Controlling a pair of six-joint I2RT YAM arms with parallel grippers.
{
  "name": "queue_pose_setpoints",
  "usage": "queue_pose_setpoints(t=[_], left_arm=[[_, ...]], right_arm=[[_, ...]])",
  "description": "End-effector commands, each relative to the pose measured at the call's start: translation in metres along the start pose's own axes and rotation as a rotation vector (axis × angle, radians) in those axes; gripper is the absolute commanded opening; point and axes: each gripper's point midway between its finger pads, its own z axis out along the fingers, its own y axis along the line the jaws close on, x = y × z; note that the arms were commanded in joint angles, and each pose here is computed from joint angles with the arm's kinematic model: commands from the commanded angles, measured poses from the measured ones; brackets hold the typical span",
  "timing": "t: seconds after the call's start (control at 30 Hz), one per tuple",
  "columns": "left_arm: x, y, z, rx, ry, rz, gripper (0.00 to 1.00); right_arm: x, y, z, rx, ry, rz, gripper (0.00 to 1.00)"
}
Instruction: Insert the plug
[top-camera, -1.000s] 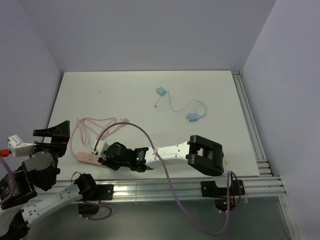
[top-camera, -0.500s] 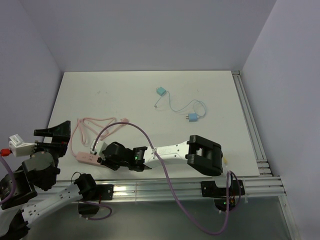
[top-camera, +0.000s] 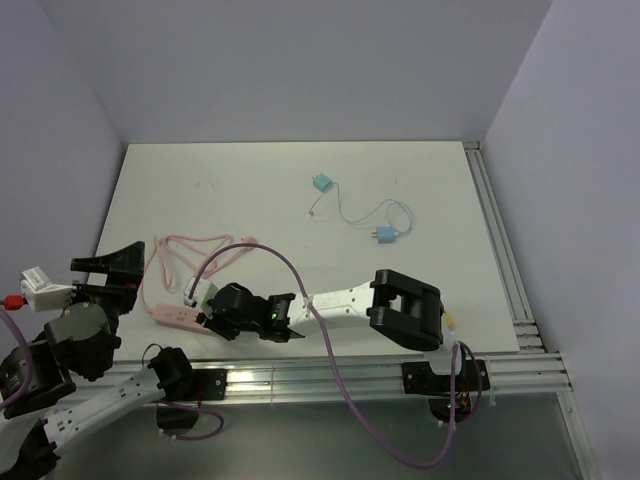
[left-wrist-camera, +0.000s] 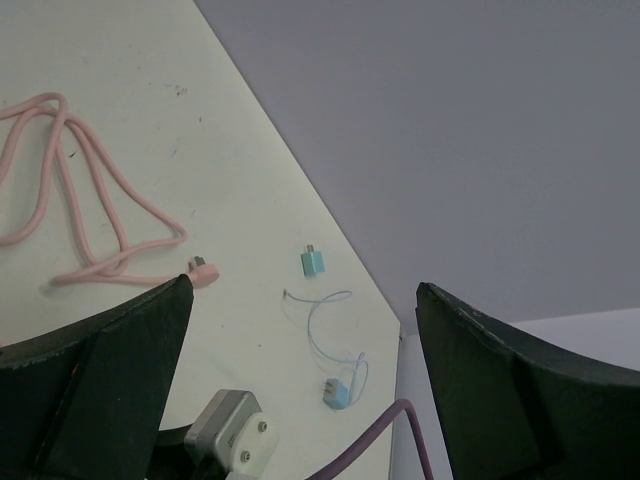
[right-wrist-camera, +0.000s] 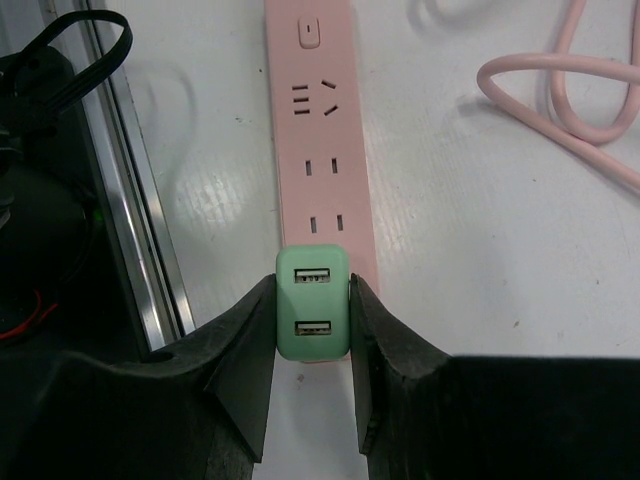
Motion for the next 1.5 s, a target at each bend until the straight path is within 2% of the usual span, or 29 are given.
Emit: queue_pose_setpoints(t=[0.0, 0.27, 0.43, 0.8, 1.1, 1.47], left_arm=[[0.004, 0.001, 0.000, 0.002, 0.012, 0.008, 0.99], [0.004, -0.002, -0.002, 0.014, 0.033, 0.001, 0.99], [0.007, -0.004, -0.004, 0.027, 0.055, 0.000, 1.00], [0.010, -0.002, -0.007, 0.039, 0.085, -0.019, 0.99], [0.011, -0.007, -0.008, 0.057, 0.095, -0.015, 0.99], [0.013, -0.005, -0.010, 0.064, 0.110, -0.013, 0.99]], right_arm=[[0.136, 0.002, 0.005, 0.007, 0.378, 0.014, 0.00], [0.205, 0.006, -0.012, 0.025, 0.542, 0.072, 0.00], [0.246, 0.012, -0.032, 0.035, 0.591, 0.157, 0.00], [0.263, 0.021, -0.043, 0.091, 0.616, 0.167, 0.00], [0.302, 0.010, -0.042, 0.144, 0.725, 0.100, 0.00], [0.342, 0.017, -0.046, 0.134, 0.822, 0.136, 0.00]])
